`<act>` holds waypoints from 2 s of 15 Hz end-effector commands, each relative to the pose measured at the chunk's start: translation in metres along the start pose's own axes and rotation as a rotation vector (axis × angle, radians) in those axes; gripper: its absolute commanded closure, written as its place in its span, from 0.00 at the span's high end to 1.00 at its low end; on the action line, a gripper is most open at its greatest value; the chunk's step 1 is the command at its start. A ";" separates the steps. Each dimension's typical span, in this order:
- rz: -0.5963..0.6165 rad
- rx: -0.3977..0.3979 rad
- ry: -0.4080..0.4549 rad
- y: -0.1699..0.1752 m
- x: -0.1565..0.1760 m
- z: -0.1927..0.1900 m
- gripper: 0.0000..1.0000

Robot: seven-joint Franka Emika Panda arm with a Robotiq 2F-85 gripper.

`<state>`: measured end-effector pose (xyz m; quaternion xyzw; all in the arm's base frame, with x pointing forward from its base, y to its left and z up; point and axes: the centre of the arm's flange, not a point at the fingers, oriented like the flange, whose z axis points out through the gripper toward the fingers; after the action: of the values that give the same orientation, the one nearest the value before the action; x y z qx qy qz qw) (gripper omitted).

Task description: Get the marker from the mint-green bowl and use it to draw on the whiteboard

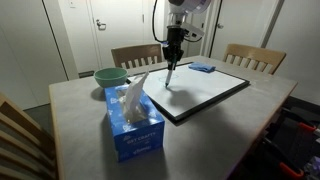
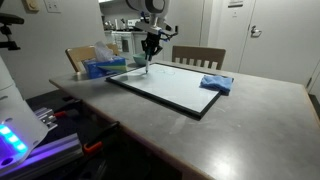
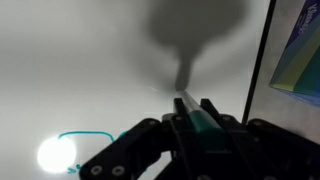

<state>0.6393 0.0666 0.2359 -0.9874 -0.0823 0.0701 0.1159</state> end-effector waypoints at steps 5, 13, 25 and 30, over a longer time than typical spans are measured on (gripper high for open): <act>-0.007 0.016 -0.062 0.014 -0.016 0.007 0.05; -0.018 0.024 -0.101 0.026 -0.021 0.006 0.05; -0.014 0.031 -0.119 0.047 -0.030 0.002 0.05; -0.005 0.032 -0.122 0.057 -0.034 -0.001 0.05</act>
<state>0.6265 0.0183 0.2296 -0.9804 -0.0847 0.1244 0.1269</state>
